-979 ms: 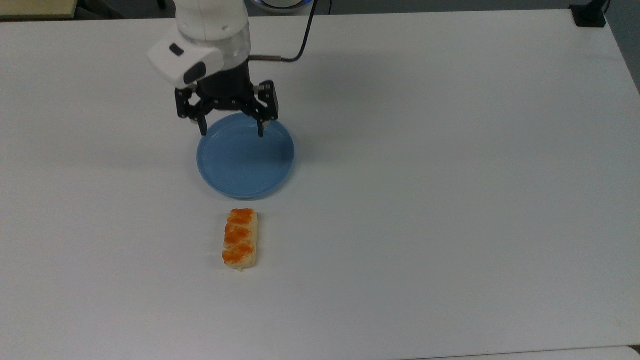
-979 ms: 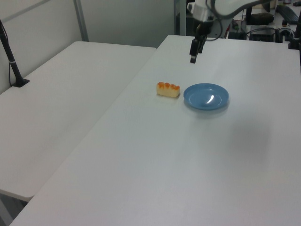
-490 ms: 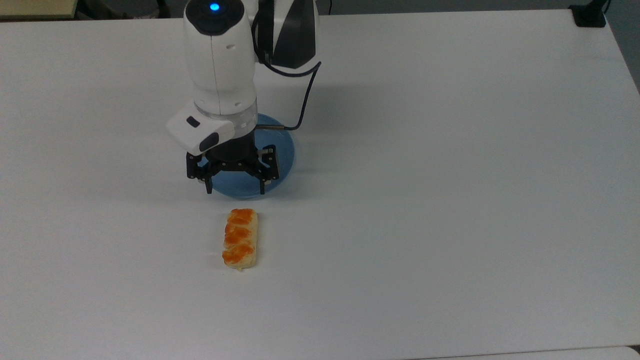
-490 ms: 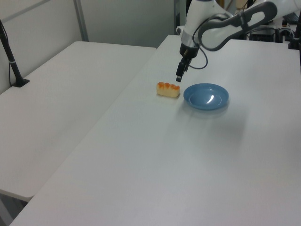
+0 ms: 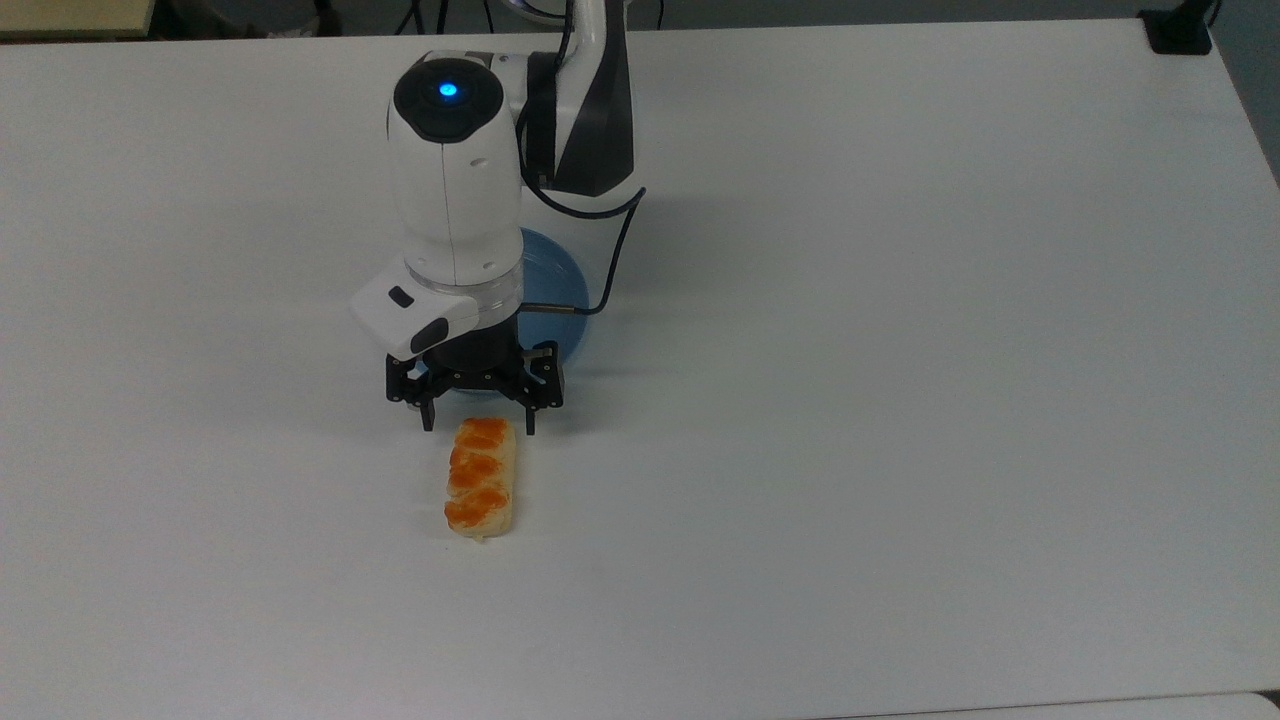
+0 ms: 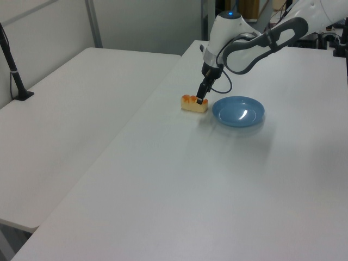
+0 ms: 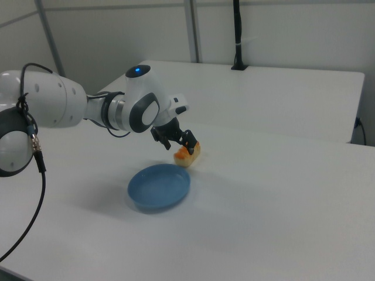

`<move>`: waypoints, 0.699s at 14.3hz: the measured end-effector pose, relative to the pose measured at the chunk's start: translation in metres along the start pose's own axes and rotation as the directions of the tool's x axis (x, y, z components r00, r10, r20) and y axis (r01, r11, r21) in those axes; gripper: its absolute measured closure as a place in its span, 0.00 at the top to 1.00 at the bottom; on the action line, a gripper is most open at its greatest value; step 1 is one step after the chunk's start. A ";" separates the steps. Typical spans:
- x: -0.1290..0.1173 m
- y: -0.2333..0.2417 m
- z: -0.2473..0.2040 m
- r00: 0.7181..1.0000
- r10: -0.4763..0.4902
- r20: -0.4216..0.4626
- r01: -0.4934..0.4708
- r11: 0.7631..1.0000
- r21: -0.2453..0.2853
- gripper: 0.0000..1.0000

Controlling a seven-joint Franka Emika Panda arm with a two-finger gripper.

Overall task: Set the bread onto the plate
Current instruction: 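Lower the gripper onto the glazed bread roll and close on it, then lift the bread roll and carry it over the blue plate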

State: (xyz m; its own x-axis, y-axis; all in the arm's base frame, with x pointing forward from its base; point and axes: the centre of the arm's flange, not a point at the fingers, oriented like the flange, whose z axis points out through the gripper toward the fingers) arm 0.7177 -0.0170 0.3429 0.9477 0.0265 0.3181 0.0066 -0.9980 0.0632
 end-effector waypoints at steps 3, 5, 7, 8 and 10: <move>0.001 -0.003 0.012 0.999 0.033 -0.031 -0.033 0.999 -0.003 0.99; 0.001 -0.006 0.018 0.999 0.033 -0.034 -0.034 0.999 -0.026 0.79; -0.001 -0.009 0.025 0.999 0.036 -0.031 -0.038 0.998 -0.046 0.58; 0.000 -0.010 0.025 0.999 0.041 -0.035 -0.043 0.998 -0.051 0.42; 0.003 -0.010 0.021 0.998 0.036 -0.044 -0.038 0.998 -0.056 0.41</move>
State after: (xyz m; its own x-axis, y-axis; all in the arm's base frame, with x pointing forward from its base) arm 0.7268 -0.0085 0.3232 0.9324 -0.0067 0.3613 -0.0472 -0.9935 0.1035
